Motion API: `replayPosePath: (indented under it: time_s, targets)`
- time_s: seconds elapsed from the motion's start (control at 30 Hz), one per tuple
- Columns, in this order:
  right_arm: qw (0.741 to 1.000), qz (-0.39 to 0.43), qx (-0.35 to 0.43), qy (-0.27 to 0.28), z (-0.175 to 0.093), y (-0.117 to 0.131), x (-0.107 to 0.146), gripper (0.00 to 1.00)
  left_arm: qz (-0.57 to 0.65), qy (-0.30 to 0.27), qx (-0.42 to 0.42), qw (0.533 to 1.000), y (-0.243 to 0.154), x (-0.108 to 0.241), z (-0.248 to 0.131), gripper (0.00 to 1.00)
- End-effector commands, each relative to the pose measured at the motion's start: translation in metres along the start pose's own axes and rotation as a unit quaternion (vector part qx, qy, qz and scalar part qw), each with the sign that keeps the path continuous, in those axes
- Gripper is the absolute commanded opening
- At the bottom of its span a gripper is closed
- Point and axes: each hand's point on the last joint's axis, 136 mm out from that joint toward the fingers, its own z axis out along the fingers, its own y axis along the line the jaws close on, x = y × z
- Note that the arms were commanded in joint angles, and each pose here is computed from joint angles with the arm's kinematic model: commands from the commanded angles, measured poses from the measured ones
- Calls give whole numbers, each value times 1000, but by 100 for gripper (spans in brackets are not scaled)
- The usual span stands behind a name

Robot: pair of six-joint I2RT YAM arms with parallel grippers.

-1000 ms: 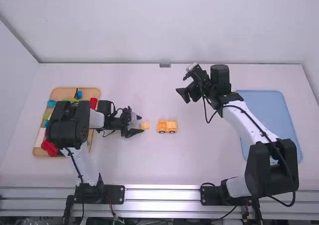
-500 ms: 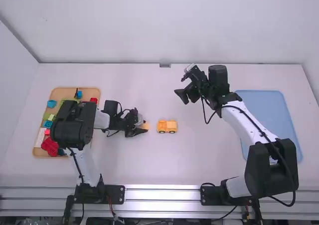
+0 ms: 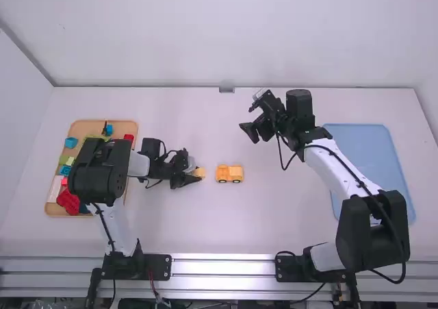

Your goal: Assemble lego blocks to make yellow taxi

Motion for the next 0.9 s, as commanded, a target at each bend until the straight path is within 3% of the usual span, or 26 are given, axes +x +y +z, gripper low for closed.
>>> replayPosePath:
  time_s: [0.0, 0.1, 0.23, 0.37, 0.47, 0.5, 0.57, 0.63, 0.77, 0.87]
  targets:
    - [1000, -3, 2, -6, -3, 1, -3, 99, -9, 52, -2, 999, -8, 26, 2, 45]
    - [1000, -4, 4, -9, -4, -1, -4, 99, -7, 52, -4, 999, -9, 27, 2, 40]
    - [1000, -3, 11, -4, -3, -3, -2, 99, 0, 50, -8, 999, -8, 27, 2, 17]
    - [999, -12, 9, 31, -4, 0, 15, 99, -7, 46, -11, 999, -2, 22, 1, 19]
    - [995, -64, -52, 50, -6, 23, 30, 99, -9, 39, -16, 999, 6, 10, -2, 15]
    - [992, -81, -86, 47, -8, 34, 36, 99, -2, 26, -14, 1000, 8, -1, -5, 5]
    - [985, -110, -130, 23, -11, 47, 46, 99, 11, -5, -10, 1000, 11, -23, -10, 2]
    - [983, -114, -144, 6, -12, 51, 51, 99, 21, -19, -9, 1000, 13, -35, -13, 2]
    - [972, -100, -195, -84, -14, 73, 73, 98, 48, -29, -9, 998, 17, -64, -19, 6]
    - [972, -76, -202, -97, -4, 78, 94, 99, 56, -30, 11, 998, 9, -76, -11, 8]
